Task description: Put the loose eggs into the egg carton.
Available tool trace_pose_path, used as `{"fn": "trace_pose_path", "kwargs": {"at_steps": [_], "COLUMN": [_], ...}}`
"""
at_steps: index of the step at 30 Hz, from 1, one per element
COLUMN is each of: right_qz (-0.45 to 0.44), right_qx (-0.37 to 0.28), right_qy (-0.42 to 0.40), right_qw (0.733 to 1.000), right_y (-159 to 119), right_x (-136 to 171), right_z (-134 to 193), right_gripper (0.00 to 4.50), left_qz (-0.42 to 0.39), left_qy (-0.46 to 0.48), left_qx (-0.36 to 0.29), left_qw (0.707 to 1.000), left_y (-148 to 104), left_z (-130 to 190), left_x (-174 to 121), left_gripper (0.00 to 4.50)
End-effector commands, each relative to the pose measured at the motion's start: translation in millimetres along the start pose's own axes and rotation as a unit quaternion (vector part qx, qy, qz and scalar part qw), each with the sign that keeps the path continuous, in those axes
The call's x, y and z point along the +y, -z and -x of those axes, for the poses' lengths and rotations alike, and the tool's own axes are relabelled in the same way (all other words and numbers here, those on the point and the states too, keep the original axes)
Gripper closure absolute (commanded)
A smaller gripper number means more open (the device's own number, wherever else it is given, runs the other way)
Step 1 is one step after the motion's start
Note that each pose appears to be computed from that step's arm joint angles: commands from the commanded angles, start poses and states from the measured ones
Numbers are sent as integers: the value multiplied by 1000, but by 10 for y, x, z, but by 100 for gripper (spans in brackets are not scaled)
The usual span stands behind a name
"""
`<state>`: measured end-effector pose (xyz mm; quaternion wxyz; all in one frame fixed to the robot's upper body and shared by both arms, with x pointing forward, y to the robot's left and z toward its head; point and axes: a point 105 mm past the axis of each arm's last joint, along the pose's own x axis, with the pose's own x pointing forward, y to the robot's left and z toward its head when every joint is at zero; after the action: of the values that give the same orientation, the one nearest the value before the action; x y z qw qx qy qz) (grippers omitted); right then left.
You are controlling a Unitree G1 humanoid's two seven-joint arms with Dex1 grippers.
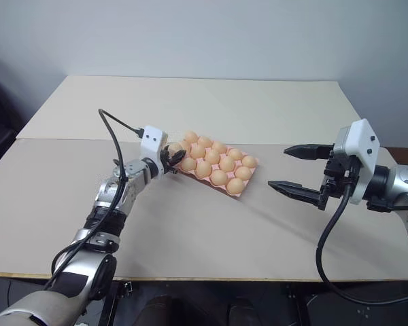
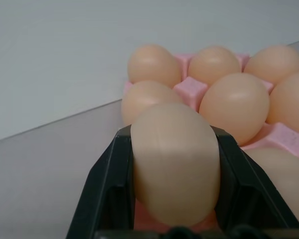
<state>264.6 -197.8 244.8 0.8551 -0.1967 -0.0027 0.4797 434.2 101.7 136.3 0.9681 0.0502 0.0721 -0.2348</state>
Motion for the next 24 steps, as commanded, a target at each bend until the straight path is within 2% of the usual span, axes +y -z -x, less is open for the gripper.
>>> {"fn": "trace_pose_path", "kwargs": {"at_steps": [1,6,11,14,20,24], "right_qz": [17,17,17,17,17,17], "right_qx": [-9,-10,-11,-11,-10,-10], "right_qy": [-3,-2,-3,-2,-2,-1], "right_qw": [1000,1000,1000,1000,1000,1000], "right_y": [-111,-115,-112,-109,-101,-101], "right_x": [17,13,13,15,17,12], "right_z": [28,25,18,14,16,16], "right_gripper": [0,0,0,0,0,0], "left_qz": [-6,-3,3,8,25,25], "left_qy": [-10,-27,-14,-2,30,31], "left_qx": [-9,-9,-18,-43,-94,-118], "left_qw": [1000,1000,1000,999,995,992], "left_y": [-112,-110,-152,-261,-572,-781], "left_z": [-14,-19,8,42,199,368], "left_x": [15,80,66,48,-2,65], "left_gripper": [289,289,134,45,45,45]}}
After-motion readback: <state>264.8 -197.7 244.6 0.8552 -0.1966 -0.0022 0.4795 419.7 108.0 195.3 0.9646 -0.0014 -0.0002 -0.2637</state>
